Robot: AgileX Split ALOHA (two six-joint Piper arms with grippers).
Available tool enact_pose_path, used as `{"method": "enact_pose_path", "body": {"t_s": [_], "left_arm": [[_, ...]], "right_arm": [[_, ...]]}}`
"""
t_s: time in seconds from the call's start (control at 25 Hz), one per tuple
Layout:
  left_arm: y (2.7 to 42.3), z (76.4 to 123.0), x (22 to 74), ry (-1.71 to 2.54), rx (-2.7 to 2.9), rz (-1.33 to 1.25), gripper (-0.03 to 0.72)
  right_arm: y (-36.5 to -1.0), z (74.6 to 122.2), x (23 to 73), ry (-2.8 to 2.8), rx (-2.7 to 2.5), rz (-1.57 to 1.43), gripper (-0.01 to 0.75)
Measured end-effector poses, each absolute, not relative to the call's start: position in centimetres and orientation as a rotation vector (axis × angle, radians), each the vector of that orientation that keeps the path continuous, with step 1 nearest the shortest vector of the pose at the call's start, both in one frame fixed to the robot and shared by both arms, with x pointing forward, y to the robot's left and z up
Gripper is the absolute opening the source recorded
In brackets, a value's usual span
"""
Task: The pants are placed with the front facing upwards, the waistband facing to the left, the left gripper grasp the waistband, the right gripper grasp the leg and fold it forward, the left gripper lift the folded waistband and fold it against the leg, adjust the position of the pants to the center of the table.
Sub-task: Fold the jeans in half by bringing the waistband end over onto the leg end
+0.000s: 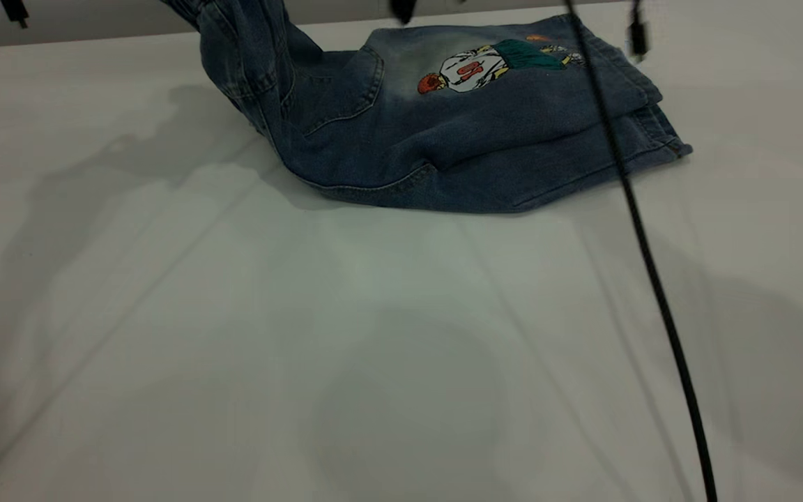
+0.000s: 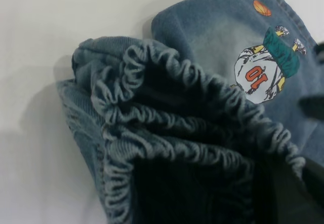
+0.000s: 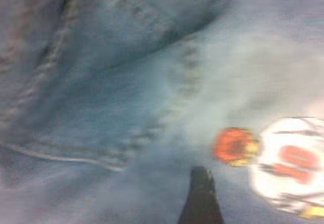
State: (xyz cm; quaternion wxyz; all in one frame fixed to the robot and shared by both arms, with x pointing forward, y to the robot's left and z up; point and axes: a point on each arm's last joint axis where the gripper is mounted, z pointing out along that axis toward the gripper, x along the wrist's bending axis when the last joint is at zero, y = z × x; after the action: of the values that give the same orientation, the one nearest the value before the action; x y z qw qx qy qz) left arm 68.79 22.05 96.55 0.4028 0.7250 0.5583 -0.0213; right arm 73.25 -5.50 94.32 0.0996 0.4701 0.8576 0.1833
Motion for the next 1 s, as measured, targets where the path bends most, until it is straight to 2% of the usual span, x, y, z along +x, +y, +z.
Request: {"method": "enact_pose_path", "body": {"t_s": [0.24,0.36,0.76,1.0], "left_arm": [[21.6,96.7,68.7,1.370,1.858,-0.058,0.048],[21.2,97.4,68.9,1.338,1.863,-0.058,0.048],[17.7,101.7,69.5,1.140,1.894,-0.039,0.048],[14.7,102.2,68.9,1.051,1.932,-0.024,0.048]], "right_arm": [[-12.9,92.1,75.7,2.451,1.654,0.392,0.465],[-15.2,90.8,76.4,2.417,1.725,0.349,0.465],[-15.1,86.6,76.3,2.449,1.773,0.261,0.465],[-14.6,85.9,76.1,2.476,1.821,0.304,0.465]]}}
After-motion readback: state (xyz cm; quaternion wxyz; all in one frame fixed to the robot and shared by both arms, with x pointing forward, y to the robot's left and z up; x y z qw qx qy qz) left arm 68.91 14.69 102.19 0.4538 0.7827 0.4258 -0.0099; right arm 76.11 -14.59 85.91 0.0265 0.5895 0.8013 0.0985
